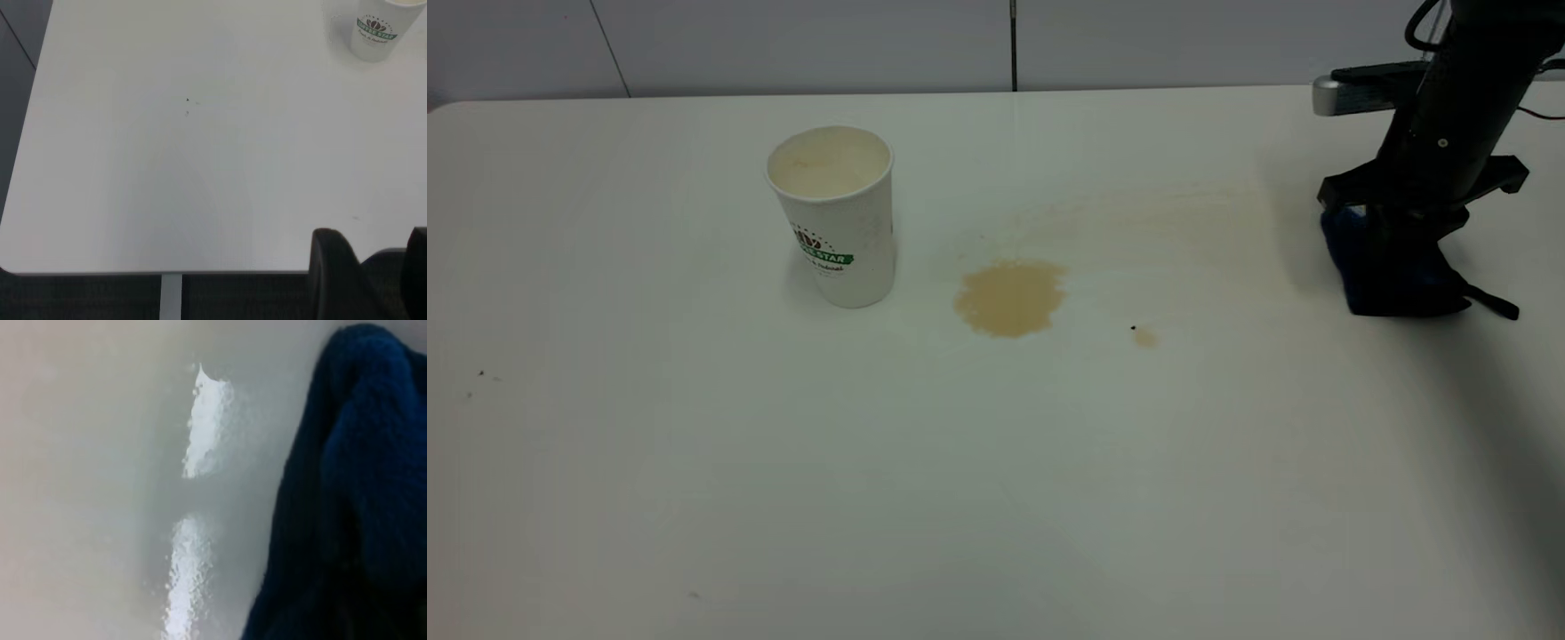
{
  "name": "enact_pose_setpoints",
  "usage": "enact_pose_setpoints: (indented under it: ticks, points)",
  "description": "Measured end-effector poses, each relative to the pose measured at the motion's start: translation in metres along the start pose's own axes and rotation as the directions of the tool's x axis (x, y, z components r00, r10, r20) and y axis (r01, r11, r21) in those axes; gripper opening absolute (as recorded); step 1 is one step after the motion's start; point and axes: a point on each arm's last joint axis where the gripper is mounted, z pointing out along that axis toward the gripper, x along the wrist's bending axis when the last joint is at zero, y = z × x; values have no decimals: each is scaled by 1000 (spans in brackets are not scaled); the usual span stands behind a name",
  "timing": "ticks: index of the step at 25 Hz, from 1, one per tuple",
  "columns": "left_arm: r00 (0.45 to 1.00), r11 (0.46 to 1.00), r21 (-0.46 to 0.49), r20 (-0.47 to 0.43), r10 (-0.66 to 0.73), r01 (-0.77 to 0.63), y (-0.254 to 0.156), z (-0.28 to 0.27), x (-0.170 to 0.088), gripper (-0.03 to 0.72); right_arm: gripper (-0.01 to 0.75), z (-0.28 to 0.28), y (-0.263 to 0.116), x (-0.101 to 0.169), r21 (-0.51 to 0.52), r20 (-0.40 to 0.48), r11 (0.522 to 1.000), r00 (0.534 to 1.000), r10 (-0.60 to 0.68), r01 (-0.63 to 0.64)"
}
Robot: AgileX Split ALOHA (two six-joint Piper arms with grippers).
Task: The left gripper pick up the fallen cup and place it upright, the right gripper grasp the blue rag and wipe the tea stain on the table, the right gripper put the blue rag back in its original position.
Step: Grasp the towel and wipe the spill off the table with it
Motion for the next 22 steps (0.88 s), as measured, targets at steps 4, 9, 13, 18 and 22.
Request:
enact_pose_setpoints:
  ticks: [4, 9, 13, 18, 22]
  points:
    - [1000, 1000, 0, 0, 0, 0, 0, 0, 0, 278, 80, -1, 0, 1, 9, -25, 999, 999, 31, -31]
    - [1000, 1000, 0, 0, 0, 0, 0, 0, 0, 278, 80, -1, 2, 30, 23, -84, 999, 996, 40, -39]
    - [1000, 1000, 0, 0, 0, 0, 0, 0, 0, 278, 80, 0, 2, 75, 55, -125, 998, 992, -27, 34]
    - [1000, 1000, 0, 0, 0, 0, 0, 0, 0, 278, 80, -10, 1, 146, 69, -166, 982, 972, -164, 177]
    - [1000, 1000, 0, 0, 0, 0, 0, 0, 0, 278, 80, -17, -2, 201, 26, -189, 967, 951, -245, 254]
